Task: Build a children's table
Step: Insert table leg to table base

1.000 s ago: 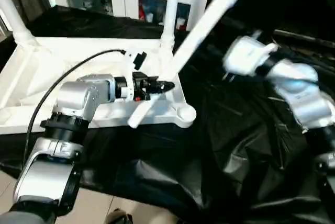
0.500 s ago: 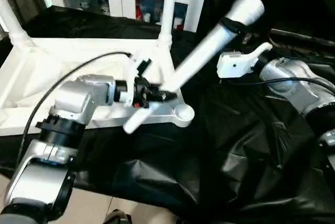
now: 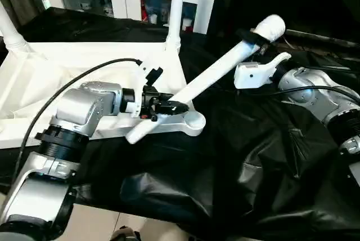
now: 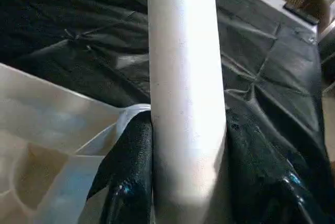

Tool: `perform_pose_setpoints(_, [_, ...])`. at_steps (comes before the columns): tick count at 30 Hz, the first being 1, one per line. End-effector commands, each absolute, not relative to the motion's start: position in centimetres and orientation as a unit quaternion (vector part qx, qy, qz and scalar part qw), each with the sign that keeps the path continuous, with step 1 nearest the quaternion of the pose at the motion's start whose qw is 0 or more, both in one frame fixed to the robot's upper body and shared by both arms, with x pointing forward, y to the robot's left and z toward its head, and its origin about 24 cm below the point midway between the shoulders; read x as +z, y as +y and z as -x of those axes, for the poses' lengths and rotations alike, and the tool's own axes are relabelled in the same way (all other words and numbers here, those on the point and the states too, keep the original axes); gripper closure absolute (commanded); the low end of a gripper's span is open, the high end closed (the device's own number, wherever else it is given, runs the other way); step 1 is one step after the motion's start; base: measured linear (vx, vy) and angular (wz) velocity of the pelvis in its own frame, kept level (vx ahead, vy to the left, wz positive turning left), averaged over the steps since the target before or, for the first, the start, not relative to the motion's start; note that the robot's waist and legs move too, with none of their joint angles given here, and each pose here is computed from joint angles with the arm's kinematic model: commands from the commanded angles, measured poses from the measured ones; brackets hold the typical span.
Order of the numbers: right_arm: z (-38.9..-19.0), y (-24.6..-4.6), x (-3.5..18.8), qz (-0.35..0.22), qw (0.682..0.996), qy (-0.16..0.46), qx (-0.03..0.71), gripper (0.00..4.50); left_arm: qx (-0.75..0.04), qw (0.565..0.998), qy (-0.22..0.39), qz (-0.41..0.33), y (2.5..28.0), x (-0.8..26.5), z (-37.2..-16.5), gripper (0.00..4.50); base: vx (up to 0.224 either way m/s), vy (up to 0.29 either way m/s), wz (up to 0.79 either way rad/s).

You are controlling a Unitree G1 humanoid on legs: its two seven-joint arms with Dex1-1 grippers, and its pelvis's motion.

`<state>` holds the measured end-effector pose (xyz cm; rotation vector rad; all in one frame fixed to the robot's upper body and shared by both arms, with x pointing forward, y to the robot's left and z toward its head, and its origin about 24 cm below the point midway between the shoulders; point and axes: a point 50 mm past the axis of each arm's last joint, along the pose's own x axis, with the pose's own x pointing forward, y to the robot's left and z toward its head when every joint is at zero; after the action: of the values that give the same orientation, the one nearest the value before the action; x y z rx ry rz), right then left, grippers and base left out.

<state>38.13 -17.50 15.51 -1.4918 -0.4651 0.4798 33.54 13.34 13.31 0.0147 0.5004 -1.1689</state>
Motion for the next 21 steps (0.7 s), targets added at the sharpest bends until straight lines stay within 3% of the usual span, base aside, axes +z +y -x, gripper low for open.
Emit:
perform_pose_setpoints(1, [-38.0, -18.3, 14.2, 0.653, 0.702, -0.175, 0.223, 1.95, -0.555, 0.813, 0.172, -0.035, 13.3, 15.4, -34.0, 2.93, 0.000, 0.000, 0.00])
perform_pose_setpoints(13, [-37.7, -18.9, 12.1, 0.642, 0.716, -0.124, 0.246, 2.02, -0.548, 0.825, 0.121, -0.067, 14.7, 17.3, -34.6, 2.93, 0.000, 0.000, 0.00])
perform_pose_setpoints(16, [-37.7, -19.0, 12.0, 0.640, 0.718, -0.119, 0.247, 2.05, -0.526, 0.841, 0.110, -0.059, 15.1, 17.7, -35.3, 2.23, 0.000, 0.000, 0.00])
perform_pose_setpoints(20, [-37.6, -19.1, 11.8, 0.637, 0.721, -0.112, 0.247, 2.10, -0.508, 0.857, 0.071, -0.052, 15.5, 18.7, -35.8, 2.02, 0.000, 0.000, 0.00])
perform_pose_setpoints(21, [-37.6, -19.2, 11.7, 0.637, 0.722, -0.110, 0.247, 2.36, -0.503, 0.861, 0.060, -0.049, 15.7, 19.0, -36.0, 1.89, 0.000, 0.000, 0.00])
